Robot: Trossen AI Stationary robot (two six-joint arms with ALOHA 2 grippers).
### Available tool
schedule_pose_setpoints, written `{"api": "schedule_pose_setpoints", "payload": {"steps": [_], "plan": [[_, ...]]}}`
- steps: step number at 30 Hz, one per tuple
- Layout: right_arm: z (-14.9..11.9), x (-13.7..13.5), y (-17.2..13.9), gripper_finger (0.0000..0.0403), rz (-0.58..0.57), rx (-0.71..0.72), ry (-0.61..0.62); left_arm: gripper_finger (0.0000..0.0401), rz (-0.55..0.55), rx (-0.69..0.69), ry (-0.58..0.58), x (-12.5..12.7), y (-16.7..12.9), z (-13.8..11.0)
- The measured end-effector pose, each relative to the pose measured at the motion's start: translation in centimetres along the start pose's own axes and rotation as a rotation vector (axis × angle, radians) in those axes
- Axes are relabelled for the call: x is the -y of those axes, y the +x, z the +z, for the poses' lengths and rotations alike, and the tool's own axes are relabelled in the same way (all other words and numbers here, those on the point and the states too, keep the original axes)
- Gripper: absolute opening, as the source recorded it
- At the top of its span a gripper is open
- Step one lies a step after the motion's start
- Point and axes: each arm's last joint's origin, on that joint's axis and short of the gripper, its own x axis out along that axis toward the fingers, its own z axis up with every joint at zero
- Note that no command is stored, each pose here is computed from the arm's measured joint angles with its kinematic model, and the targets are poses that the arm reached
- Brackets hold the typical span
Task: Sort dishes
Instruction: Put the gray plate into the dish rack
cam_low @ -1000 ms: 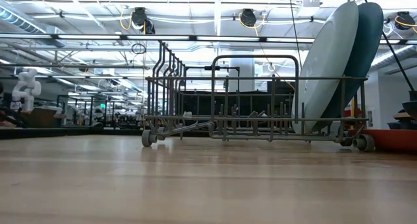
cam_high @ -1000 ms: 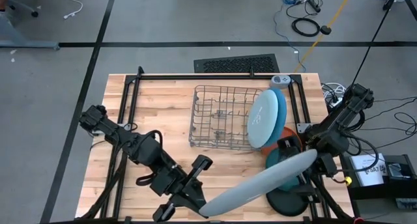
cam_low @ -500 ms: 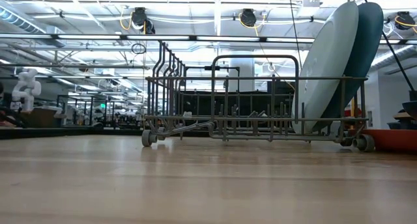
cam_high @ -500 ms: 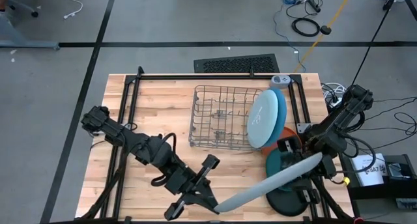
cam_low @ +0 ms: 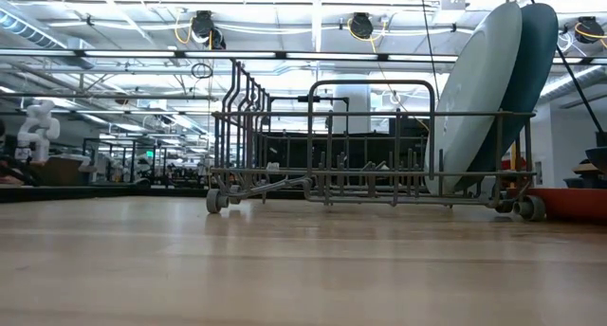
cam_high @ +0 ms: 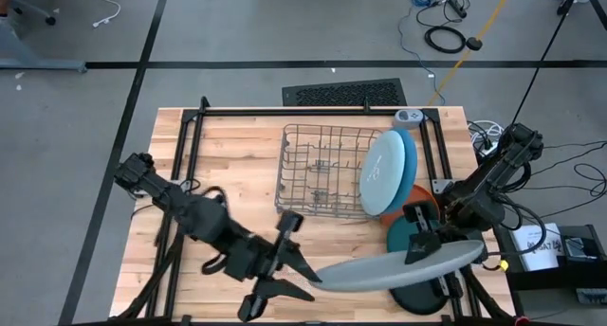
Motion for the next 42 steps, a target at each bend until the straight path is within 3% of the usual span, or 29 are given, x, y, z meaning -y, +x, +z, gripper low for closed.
{"api": "schedule_pose_setpoints", "payload": {"steps": [6, 12, 18, 26, 35, 42], "plan": [[-0.2, 0.2, 0.0, 0.0006, -0.092, -0.063, -0.008, 0.0216, 0.172, -0.002, 0.075, 0.7, -2.3, 4.2], [-0.7, 0.8, -0.2, 0.0006, -0.329, -0.212, -0.031, 0.022, 0.288, -0.107, 0.113, 1.9, -4.4, 6.7], [-1.3, 1.4, -0.4, 0.0006, -0.567, -0.329, -0.028, 0.0204, 0.345, -0.242, 0.148, 3.2, -4.8, 6.3], [-2.5, 2.0, 0.1, 0.0006, -0.795, -0.432, -0.037, 0.0185, 0.495, -0.375, 0.155, 2.7, -5.0, 5.4], [-4.5, 1.2, 5.6, 0.0006, -0.999, -0.716, -0.272, 0.0183, 0.598, -0.521, 0.135, 0.1, -5.0, 2.8], [-8.2, 0.2, 10.1, 0.0006, -1.035, -0.877, -0.44, 0.0183, 0.699, -0.528, 0.099, -1.0, -5.0, 2.4]]}}
